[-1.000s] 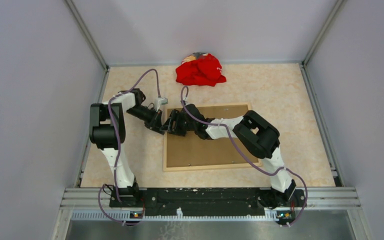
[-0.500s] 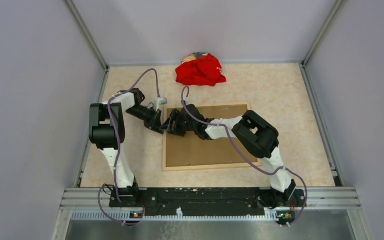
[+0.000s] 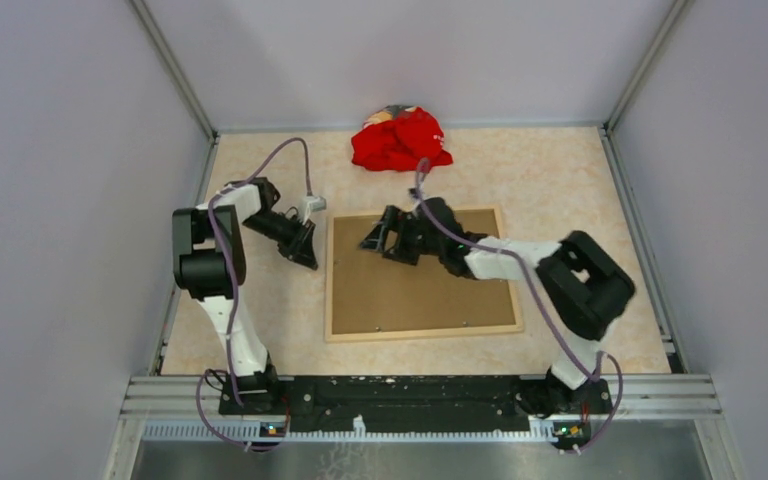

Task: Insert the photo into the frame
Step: Install the photo frame at the center of the board, then adjust the photo frame at the center of the board.

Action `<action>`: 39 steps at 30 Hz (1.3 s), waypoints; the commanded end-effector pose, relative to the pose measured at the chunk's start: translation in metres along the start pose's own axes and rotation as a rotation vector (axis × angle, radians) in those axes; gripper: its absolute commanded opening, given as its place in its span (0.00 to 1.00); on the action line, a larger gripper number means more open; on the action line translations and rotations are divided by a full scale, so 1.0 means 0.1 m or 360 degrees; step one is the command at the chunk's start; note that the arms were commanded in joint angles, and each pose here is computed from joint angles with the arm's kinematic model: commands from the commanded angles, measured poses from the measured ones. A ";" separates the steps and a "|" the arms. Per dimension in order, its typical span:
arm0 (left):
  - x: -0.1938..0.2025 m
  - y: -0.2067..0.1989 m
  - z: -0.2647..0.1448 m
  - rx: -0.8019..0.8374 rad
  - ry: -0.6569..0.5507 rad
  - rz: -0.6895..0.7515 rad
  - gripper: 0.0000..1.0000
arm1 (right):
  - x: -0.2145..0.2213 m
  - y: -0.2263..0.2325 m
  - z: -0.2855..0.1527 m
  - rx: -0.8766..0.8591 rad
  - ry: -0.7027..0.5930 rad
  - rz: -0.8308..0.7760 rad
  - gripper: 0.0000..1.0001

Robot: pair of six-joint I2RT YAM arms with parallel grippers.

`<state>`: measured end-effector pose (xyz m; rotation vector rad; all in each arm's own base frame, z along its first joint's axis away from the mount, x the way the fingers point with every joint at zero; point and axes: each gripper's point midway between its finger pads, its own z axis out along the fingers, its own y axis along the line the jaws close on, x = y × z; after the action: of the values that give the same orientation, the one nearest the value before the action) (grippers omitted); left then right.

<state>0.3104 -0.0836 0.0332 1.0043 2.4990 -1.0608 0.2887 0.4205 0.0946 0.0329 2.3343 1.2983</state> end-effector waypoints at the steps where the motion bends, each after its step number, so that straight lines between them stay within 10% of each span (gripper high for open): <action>1: 0.03 -0.03 -0.11 -0.0086 0.0037 0.0183 0.30 | -0.76 -0.33 -0.89 0.0191 -0.0310 -0.0029 0.91; 8: 0.39 -0.17 0.28 -0.0233 0.0355 0.0419 0.35 | -1.49 -1.60 -2.30 0.0929 -0.0810 0.0132 0.99; 14: 0.46 -0.28 0.42 -0.0269 0.0472 0.0534 0.34 | -1.63 -2.19 -2.47 0.1127 -0.0813 0.0226 0.99; 24: 0.59 -0.36 0.37 -0.0268 0.0534 0.0582 0.33 | -1.64 -2.51 -1.77 0.0946 -0.0564 0.0329 0.99; 39: 0.62 -0.94 0.84 -0.0004 0.0635 0.0692 0.41 | -1.47 -0.96 0.34 0.0499 -0.0030 -0.0138 0.99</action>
<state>0.1891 -0.1083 0.0168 1.7418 2.6022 -0.6507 0.5283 0.2334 0.0555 0.2845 2.2762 0.5539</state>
